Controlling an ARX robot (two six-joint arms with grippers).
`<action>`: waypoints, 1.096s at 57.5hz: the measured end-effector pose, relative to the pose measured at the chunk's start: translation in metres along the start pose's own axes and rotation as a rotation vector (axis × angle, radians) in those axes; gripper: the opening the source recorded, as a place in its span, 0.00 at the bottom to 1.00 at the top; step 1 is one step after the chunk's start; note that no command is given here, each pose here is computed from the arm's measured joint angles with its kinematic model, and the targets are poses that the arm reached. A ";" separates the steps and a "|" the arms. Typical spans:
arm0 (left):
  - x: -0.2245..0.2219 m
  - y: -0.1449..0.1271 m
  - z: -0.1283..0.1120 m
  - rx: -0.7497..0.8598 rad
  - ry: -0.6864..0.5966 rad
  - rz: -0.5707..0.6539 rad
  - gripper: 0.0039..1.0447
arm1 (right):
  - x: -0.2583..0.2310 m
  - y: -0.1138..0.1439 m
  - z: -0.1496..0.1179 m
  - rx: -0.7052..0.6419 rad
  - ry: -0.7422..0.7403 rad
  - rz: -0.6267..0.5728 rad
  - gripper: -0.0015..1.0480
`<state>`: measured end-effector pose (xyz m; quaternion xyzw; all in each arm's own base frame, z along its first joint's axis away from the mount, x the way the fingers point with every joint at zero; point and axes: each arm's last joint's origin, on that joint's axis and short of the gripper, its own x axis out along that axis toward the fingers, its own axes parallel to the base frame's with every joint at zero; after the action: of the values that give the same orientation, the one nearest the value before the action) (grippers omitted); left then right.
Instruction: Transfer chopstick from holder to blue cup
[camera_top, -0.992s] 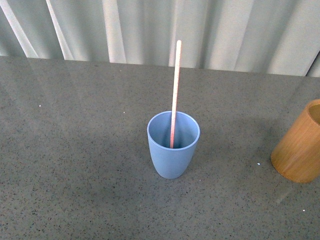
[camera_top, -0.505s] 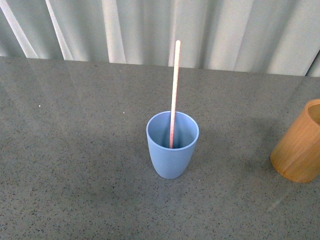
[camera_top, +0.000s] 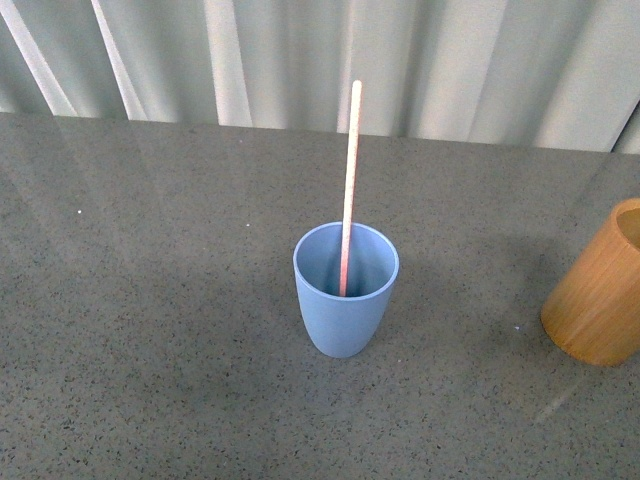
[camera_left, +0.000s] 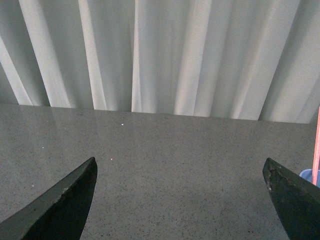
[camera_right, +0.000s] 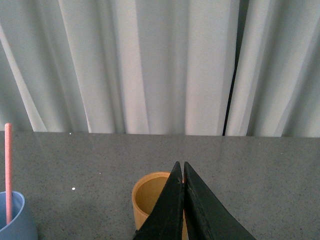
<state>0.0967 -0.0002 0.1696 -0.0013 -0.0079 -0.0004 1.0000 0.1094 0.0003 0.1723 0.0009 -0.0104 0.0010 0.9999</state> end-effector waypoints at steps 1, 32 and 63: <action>0.000 0.000 0.000 0.000 0.000 0.000 0.94 | 0.000 0.000 0.000 0.000 0.000 0.000 0.01; 0.000 0.000 0.000 0.000 -0.001 0.000 0.94 | -0.013 0.000 -0.003 0.000 0.006 -0.001 0.43; 0.000 0.000 0.000 0.000 -0.001 0.000 0.94 | -0.013 0.000 -0.003 0.001 0.006 -0.001 0.90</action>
<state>0.0967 -0.0002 0.1697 -0.0013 -0.0085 -0.0006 1.0000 0.0969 0.0002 0.1693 0.0013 -0.0075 0.0006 1.0000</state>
